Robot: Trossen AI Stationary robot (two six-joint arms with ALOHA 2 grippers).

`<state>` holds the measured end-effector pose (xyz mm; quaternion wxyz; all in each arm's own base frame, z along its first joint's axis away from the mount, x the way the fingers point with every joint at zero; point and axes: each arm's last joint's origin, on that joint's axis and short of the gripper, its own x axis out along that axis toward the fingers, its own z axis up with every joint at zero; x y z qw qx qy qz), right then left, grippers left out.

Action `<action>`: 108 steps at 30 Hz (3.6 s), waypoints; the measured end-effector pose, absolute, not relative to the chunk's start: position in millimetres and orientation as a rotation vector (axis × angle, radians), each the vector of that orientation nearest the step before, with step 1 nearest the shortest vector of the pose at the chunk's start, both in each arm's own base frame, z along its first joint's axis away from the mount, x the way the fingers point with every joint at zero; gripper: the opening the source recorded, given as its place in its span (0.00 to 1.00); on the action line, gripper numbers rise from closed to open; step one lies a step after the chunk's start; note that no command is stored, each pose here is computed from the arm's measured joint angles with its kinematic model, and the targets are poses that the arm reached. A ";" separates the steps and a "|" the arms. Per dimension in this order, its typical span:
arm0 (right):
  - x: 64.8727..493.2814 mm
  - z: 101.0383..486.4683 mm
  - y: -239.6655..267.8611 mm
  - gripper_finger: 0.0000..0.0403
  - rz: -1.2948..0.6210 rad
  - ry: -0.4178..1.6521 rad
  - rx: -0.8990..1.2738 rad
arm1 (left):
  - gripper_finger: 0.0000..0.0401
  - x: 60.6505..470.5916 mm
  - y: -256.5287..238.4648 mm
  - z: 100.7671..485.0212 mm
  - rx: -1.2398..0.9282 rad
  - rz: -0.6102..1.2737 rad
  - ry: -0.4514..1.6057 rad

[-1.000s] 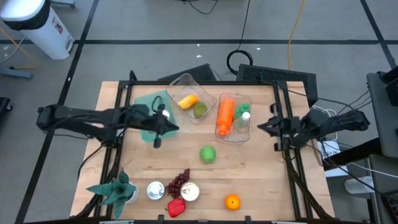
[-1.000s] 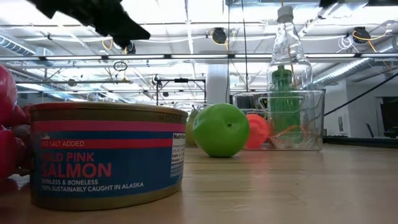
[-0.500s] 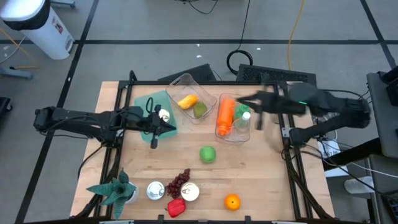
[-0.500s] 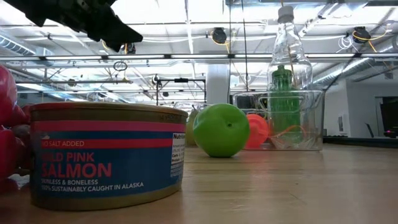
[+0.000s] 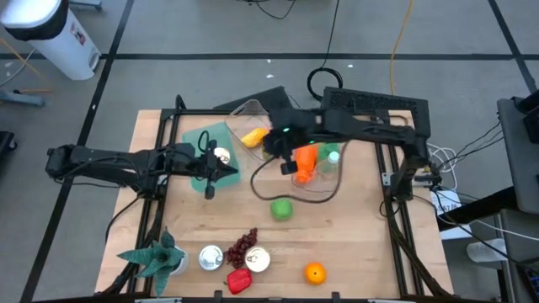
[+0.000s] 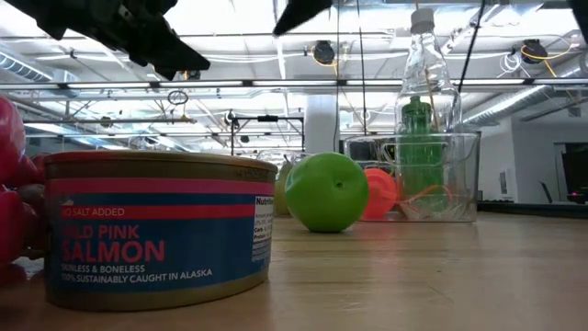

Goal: Pick & Place Food Item
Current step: Adjust the left transparent bin

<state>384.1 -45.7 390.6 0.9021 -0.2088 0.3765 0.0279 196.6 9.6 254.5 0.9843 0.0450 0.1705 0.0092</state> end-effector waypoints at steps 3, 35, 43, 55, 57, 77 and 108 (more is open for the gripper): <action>399.8 366.8 -51.7 0.30 0.076 0.845 -0.442 | 0.05 196.0 11.9 253.2 0.095 0.028 0.357; 420.5 232.0 -75.2 0.50 0.002 1.089 -0.386 | 0.05 194.3 14.5 249.4 0.111 0.026 0.400; 423.9 233.8 -72.8 0.26 -0.041 1.049 -0.319 | 0.05 194.3 14.5 249.3 0.103 0.028 0.401; 424.7 234.1 -71.8 0.10 -0.049 1.032 -0.249 | 0.05 194.3 14.5 249.3 0.104 0.028 0.401; 424.8 234.1 -71.2 0.09 -0.035 1.026 -0.218 | 0.05 194.3 14.5 249.3 0.104 0.028 0.401; 438.4 225.8 -68.5 0.02 -0.122 0.933 0.039 | 0.05 194.9 14.6 250.5 0.097 0.030 0.388; 406.9 256.9 -61.6 0.39 0.005 1.065 -0.179 | 0.05 194.4 14.2 249.6 0.096 0.025 0.401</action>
